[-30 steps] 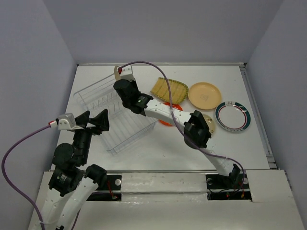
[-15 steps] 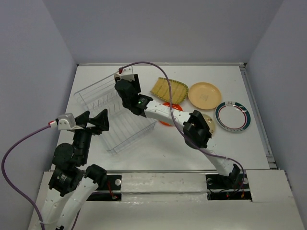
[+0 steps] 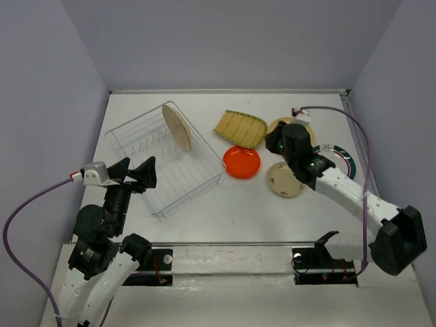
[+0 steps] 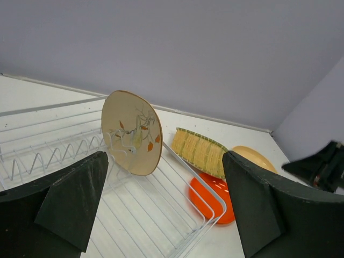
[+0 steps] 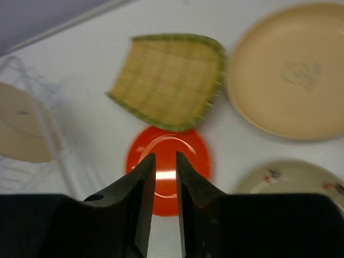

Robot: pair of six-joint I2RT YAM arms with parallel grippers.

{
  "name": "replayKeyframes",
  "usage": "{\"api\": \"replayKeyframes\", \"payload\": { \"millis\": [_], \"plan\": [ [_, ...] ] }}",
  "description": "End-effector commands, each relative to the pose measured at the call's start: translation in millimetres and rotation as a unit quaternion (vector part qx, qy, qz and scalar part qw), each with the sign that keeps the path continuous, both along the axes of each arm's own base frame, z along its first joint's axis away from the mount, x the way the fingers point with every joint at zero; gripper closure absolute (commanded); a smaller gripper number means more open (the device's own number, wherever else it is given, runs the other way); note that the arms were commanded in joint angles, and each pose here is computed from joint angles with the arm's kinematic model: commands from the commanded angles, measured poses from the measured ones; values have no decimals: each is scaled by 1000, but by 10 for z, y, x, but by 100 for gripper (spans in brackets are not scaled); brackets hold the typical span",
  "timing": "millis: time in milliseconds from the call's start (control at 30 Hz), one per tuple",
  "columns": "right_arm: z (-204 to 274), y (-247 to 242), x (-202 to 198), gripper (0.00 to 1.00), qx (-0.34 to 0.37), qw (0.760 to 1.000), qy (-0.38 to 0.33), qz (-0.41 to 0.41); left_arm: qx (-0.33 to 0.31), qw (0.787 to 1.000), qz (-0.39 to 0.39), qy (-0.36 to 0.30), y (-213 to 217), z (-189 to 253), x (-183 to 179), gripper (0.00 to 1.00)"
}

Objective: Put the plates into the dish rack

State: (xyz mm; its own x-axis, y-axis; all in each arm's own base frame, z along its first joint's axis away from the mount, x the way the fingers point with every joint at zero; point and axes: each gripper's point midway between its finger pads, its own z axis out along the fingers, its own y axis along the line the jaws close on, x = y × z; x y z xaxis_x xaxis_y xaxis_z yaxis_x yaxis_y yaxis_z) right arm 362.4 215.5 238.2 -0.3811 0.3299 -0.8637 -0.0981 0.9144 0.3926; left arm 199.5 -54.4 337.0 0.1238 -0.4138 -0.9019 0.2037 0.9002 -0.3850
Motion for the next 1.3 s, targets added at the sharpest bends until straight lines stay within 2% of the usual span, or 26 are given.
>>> {"api": "replayKeyframes", "payload": {
  "millis": [0, 67, 133, 267, 333, 367, 733, 967, 1167, 1233, 1267],
  "plan": [
    [-1169, -627, -688, 79, 100, 979, 170, -54, -10, 999, -6, -38, 14, 235, -73, 1],
    [-1247, -881, -772, 88, 128, 972, 169, -99, -10, 999, -4, -37, 18, 232, -69, 1],
    [-1273, -1166, -816, 88, 141, 967, 157, -143, -7, 999, -3, -32, 8, 213, -45, 1],
    [-1397, -1540, -816, 55, 134, 954, 173, -206, -5, 999, -5, -31, 1, 206, -42, 1],
    [-1460, -1670, -826, 45, 127, 948, 182, -230, -6, 999, -4, -33, 10, 214, -51, 1],
    [-1518, -1720, -842, 44, 117, 944, 189, -243, -7, 999, -3, -35, 18, 222, -60, 1],
    [-1910, -1923, -833, 46, 93, 918, 255, -291, -9, 999, -3, -38, 25, 230, -78, 1],
    [-2048, -1772, -766, 48, 131, 917, 271, -260, -7, 999, -7, -38, 11, 231, -81, 1],
    [-2119, -1611, -763, 60, 168, 918, 279, -225, -7, 999, -5, -39, 19, 236, -83, 1],
    [-2136, -1609, -805, 68, 168, 918, 280, -223, -8, 999, -5, -40, 23, 241, -90, 1],
    [-2136, -1610, -820, 76, 169, 918, 280, -224, -8, 999, -5, -40, 23, 241, -90, 1]
  ]
}}
